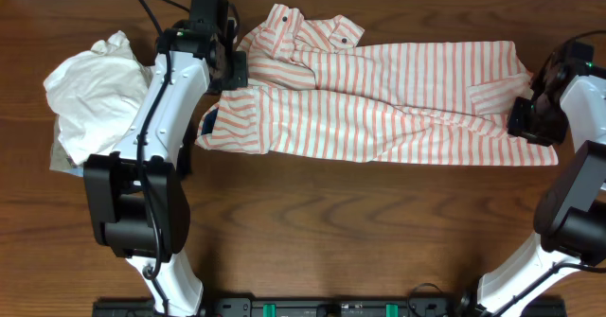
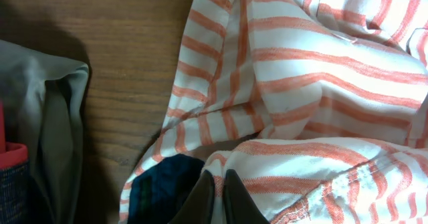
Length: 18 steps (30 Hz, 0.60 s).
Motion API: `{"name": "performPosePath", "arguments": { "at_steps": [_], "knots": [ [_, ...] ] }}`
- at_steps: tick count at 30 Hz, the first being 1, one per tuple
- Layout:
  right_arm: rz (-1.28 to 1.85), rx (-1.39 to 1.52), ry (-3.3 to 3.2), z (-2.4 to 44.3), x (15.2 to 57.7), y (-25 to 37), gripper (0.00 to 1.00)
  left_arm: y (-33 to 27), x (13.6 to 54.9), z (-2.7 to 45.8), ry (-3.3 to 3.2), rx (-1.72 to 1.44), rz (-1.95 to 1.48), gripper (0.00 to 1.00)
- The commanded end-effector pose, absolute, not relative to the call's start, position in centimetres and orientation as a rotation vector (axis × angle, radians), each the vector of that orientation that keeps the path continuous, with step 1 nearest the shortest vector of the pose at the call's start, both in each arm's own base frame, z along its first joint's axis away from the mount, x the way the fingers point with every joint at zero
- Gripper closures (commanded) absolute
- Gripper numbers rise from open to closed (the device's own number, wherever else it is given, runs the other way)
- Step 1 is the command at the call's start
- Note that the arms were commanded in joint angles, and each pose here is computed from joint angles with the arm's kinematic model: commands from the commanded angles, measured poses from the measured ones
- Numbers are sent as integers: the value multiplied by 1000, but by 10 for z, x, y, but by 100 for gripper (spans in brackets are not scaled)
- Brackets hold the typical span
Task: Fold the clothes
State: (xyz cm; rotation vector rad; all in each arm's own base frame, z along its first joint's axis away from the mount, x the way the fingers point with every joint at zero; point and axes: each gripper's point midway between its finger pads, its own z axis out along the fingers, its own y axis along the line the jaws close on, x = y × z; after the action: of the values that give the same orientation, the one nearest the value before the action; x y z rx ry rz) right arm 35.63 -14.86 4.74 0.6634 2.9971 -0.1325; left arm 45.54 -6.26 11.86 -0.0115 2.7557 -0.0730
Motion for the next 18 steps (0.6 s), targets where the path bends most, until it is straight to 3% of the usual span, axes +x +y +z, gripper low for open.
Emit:
{"name": "performPosePath", "arguments": {
  "at_steps": [1,4,8,10,14,18],
  "knots": [
    [-124,672,3009,37,352,-148,62,-57,454,115,2769,-34,-53,93],
    [-126,670,2994,28,352,-149,58,-56,453,114,2771,-34,-53,93],
    [-96,660,2961,16,357,-146,60,-56,453,114,2771,-34,-53,94],
    [-82,657,2945,13,360,-145,66,-56,453,114,2771,-34,-53,93],
    [-34,644,2905,14,370,-142,99,-56,453,114,2771,-34,-53,93],
    [-38,635,2863,20,381,-146,99,-56,453,114,2771,-34,-53,93]
  ]
}}
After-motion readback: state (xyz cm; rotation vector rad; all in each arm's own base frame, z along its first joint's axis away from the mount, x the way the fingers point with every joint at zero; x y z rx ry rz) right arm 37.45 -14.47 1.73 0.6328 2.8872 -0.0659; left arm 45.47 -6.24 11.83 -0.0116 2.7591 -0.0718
